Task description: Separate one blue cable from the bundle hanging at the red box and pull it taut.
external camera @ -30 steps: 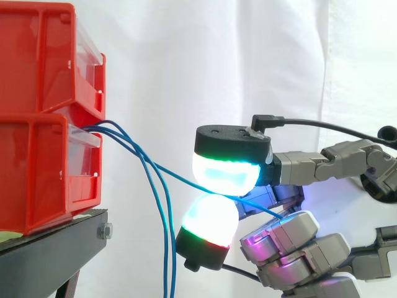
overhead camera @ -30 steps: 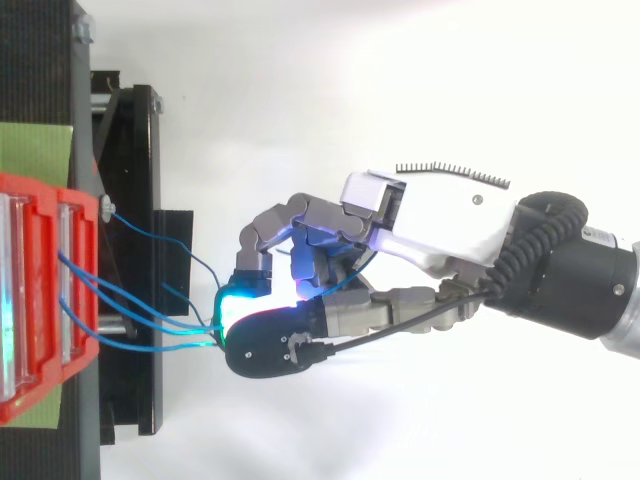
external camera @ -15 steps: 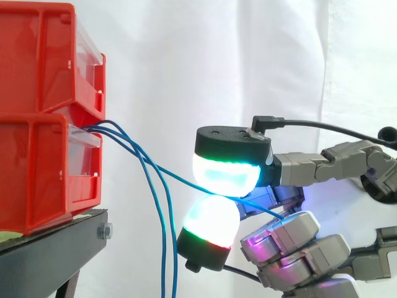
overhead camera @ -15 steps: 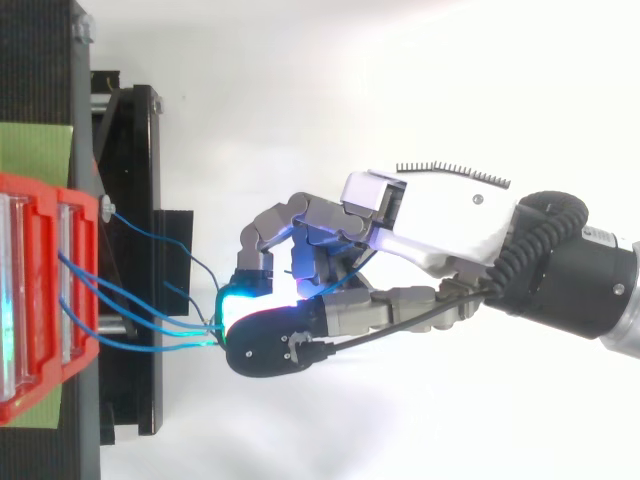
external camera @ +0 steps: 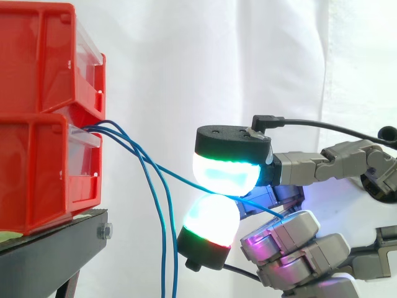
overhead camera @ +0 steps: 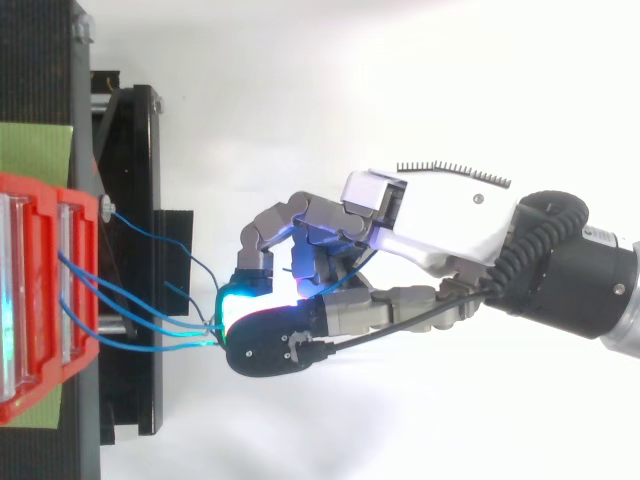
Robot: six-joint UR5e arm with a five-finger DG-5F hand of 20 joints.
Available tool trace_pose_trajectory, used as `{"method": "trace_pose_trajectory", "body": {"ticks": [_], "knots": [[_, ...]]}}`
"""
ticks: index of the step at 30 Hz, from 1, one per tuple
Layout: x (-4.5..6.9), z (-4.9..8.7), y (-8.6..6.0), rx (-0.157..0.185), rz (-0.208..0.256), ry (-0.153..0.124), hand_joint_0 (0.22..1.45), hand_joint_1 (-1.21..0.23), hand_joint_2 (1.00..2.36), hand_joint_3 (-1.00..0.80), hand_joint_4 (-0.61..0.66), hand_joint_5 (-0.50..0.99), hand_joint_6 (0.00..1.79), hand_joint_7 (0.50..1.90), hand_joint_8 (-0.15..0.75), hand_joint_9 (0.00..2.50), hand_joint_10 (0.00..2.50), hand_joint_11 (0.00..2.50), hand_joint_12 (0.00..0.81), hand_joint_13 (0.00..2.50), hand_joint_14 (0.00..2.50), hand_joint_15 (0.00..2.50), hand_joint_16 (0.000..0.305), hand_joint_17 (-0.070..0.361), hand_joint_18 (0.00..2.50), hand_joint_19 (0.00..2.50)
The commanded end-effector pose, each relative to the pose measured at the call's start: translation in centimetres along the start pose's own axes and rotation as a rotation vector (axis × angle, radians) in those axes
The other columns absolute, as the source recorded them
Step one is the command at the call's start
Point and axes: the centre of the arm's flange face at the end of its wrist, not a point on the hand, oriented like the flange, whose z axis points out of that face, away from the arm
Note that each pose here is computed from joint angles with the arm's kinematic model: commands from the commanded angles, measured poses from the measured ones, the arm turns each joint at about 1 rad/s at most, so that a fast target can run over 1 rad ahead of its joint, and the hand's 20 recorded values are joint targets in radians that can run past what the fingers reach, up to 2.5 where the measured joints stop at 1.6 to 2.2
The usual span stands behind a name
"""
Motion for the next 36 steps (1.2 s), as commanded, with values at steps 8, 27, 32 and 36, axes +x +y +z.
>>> {"method": "trace_pose_trajectory", "body": {"ticks": [8, 27, 32, 36], "knots": [[0.00, 0.00, -0.08, 0.001, -0.001, 0.000, 0.75, -0.60, 1.02, -0.23, 0.12, -0.23, 1.01, 0.98, 0.418, 0.46, 2.50, 1.10, 0.422, 0.65, 2.50, 1.17, 0.044, 0.099, 1.19, 1.47], [0.00, 0.00, -0.08, 0.001, -0.001, 0.000, 0.76, -0.62, 1.02, -0.23, 0.11, -0.22, 1.01, 0.97, 0.420, 0.46, 2.50, 1.11, 0.432, 0.66, 2.50, 1.18, 0.045, 0.100, 1.19, 1.44], [0.00, 0.00, -0.08, 0.001, -0.001, 0.000, 0.76, -0.61, 1.02, -0.23, 0.11, -0.22, 1.01, 0.97, 0.417, 0.46, 2.50, 1.10, 0.428, 0.66, 2.50, 1.17, 0.044, 0.099, 1.18, 1.44], [-0.01, -0.02, 0.03, 0.000, 0.000, 0.000, 0.76, -0.61, 1.02, -0.23, 0.11, -0.22, 1.01, 0.96, 0.420, 0.47, 2.50, 1.09, 0.427, 0.66, 2.50, 1.16, 0.043, 0.098, 1.19, 1.46]]}}
